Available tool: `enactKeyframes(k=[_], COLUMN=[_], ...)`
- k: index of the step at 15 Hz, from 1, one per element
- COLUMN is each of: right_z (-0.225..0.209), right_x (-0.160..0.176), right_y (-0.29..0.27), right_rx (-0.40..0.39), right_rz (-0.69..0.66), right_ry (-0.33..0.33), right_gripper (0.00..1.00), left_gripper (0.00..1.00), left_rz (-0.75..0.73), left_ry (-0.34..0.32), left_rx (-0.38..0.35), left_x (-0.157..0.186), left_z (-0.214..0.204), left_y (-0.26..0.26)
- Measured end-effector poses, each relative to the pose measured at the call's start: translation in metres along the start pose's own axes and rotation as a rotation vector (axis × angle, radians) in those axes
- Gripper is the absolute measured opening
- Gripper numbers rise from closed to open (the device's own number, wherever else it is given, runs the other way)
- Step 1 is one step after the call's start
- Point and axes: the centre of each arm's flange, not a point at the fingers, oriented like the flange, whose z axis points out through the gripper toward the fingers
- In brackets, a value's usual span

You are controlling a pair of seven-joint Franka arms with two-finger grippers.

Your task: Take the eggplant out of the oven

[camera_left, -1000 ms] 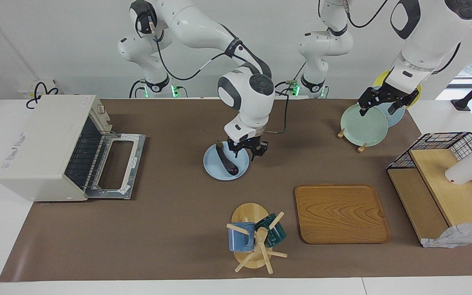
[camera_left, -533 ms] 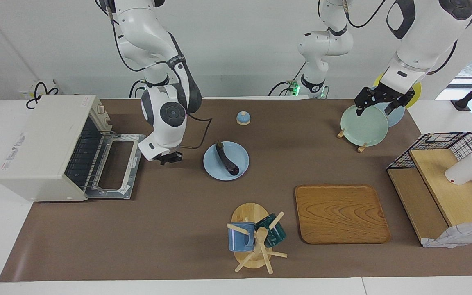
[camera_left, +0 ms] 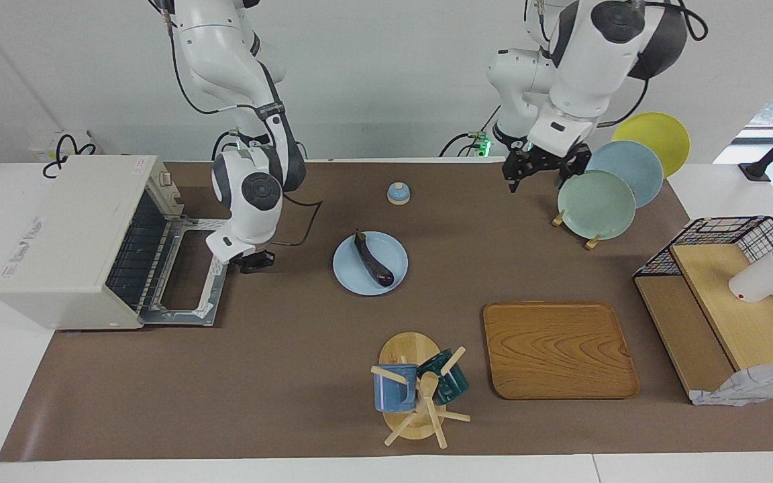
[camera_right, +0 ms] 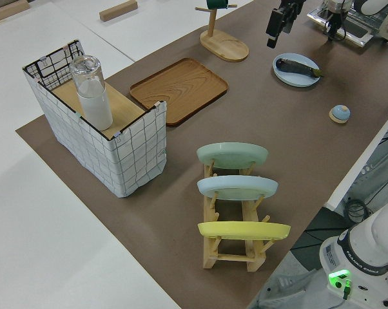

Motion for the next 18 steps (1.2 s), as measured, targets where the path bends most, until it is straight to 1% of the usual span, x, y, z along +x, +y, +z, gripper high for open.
enactKeyframes(k=[2,4,6,8,10,12,14,16,18], right_z=[-0.001,-0.003,-0.009,-0.022,-0.044,-0.074,-0.103,-0.115,-0.115], right_x=[0.000,0.000,0.001,0.000,-0.001,0.004,0.005,0.004,0.004], right_y=[0.002,0.004,0.012,0.020,0.035,0.067,0.109,0.157,0.193], right_rx=[-0.006,-0.036,-0.058,-0.046,-0.030,-0.031,-0.036,-0.046,-0.028], right_rz=[-0.021,-0.068,-0.114,-0.174,-0.238,-0.283,-0.313,-0.314,-0.307], right_ry=[0.005,0.022,0.039,0.047,0.055,0.062,0.038,0.029,0.029], right_gripper=[0.01,0.01,0.01,0.01,0.01,0.01,0.01,0.01,0.01], left_gripper=[1.00,1.00,1.00,1.00,1.00,1.00,1.00,0.99,0.99], left_rz=[-0.102,-0.202,-0.269,-0.298,-0.302,-0.293,-0.281,-0.278,-0.281], left_ry=[0.027,0.043,0.061,0.066,0.065,0.063,0.061,0.058,0.052], left_rx=[-0.040,-0.081,-0.121,-0.145,-0.149,-0.152,-0.157,-0.161,-0.159], left_x=[-0.023,-0.037,-0.042,-0.043,-0.038,-0.035,-0.031,-0.020,-0.007], left_z=[0.022,0.051,0.085,0.121,0.147,0.161,0.172,0.184,0.200], left_y=[0.042,0.078,0.114,0.141,0.152,0.165,0.183,0.200,0.213])
